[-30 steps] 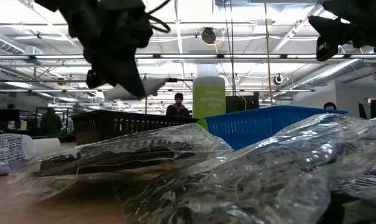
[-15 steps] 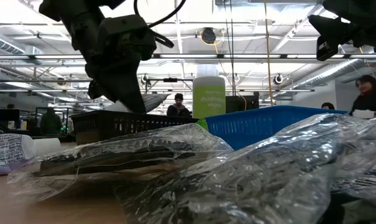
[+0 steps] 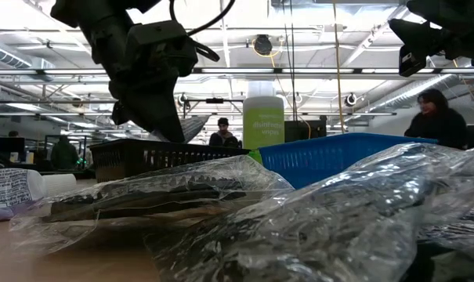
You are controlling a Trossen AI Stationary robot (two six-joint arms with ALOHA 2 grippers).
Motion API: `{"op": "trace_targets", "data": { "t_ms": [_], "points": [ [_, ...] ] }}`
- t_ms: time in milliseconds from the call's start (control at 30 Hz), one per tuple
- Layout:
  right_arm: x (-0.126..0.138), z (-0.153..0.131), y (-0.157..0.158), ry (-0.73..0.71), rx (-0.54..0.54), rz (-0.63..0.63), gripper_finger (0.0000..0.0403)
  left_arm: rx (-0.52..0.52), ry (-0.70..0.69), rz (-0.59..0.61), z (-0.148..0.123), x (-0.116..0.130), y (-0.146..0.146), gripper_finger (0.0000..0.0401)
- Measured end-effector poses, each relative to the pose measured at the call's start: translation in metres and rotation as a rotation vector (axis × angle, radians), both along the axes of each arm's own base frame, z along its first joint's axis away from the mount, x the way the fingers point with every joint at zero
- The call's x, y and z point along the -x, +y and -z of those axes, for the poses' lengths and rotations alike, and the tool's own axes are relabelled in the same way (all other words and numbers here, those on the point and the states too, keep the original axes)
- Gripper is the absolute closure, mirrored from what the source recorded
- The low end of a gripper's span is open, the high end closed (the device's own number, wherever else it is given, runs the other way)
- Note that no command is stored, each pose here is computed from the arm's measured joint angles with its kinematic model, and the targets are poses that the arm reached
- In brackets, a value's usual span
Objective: Pick & Place Travel size toiletries
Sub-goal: Put the top left white toothpaste into the black bin, then put the left white toothpaste into the black bin
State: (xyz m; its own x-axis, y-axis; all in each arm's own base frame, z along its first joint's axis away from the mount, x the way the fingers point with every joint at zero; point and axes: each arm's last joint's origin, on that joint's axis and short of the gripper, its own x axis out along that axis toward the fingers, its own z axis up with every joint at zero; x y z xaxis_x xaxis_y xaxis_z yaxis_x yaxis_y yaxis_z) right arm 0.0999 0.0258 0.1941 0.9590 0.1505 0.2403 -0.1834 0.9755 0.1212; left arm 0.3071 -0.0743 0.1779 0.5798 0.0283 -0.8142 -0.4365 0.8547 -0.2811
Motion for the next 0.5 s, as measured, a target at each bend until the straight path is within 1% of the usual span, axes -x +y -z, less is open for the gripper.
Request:
{"op": "trace_targets", "data": {
  "t_ms": [133,233,333,433,500],
  "points": [
    [0.0,0.0,0.0,0.0,0.0,0.0,0.0261,-0.01,0.001,0.009,0.0,-0.0005,0.0021,0.0349],
    [0.0,0.0,0.0,0.0,0.0,0.0,0.0261,0.009,0.005,0.016,0.0,-0.0008,0.0035,0.0345],
    [0.0,0.0,0.0,0.0,0.0,0.0,0.0261,0.024,0.008,0.017,0.0,-0.0014,0.0058,0.0324],
    [0.0,0.0,0.0,0.0,0.0,0.0,0.0261,0.023,0.01,0.01,0.0001,-0.0018,0.0081,0.0294],
    [0.0,0.0,0.0,0.0,0.0,0.0,0.0261,0.03,0.014,0.026,0.0003,-0.0019,0.0088,0.0273]
  ]
}}
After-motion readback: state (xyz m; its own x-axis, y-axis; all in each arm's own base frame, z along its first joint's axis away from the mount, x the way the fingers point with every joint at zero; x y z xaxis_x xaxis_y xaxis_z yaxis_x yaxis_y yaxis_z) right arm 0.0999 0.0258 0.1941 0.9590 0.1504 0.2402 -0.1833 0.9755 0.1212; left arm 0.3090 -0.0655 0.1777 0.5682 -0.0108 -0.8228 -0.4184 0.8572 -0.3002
